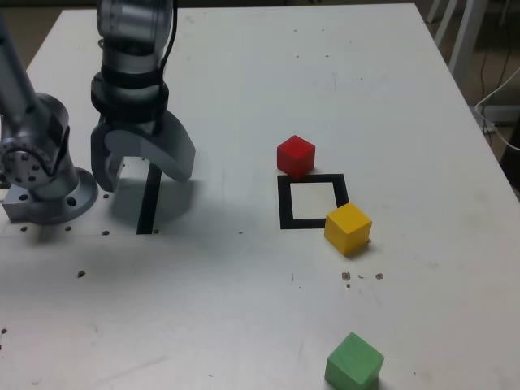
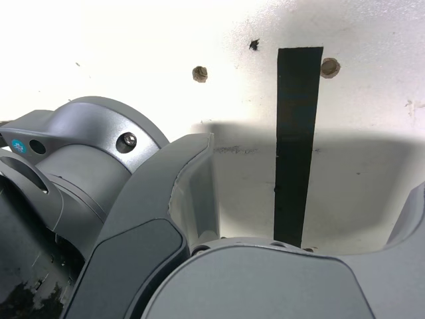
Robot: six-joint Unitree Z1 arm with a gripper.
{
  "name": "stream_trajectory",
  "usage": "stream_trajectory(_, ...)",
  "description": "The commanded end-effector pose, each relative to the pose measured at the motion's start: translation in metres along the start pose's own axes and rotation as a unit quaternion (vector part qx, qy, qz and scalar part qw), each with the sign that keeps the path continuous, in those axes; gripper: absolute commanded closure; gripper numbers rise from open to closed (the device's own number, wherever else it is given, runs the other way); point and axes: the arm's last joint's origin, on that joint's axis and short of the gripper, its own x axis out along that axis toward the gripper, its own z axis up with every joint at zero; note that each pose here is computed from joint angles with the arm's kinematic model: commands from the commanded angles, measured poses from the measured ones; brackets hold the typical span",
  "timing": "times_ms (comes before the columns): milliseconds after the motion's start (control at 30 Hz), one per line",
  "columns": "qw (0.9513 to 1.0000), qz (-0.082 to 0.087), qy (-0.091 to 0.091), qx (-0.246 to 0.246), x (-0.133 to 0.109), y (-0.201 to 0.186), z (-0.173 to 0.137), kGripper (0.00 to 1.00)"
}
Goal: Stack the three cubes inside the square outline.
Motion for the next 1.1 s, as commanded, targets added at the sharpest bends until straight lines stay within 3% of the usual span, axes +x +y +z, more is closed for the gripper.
stream_trajectory(0, 1.0000, 0.002, 0.000, 0.000, 0.000, 0.000, -0.001, 0.01)
stream_trajectory(333, 1.0000, 0.004, -0.002, 0.000, 0.001, 0.000, -0.001, 0.01)
stream_trajectory(700, 0.9997, 0.021, -0.013, 0.001, -0.003, 0.002, 0.003, 0.01)
stream_trajectory(1067, 0.9977, 0.039, -0.033, 0.046, -0.015, 0.005, 0.019, 0.01)
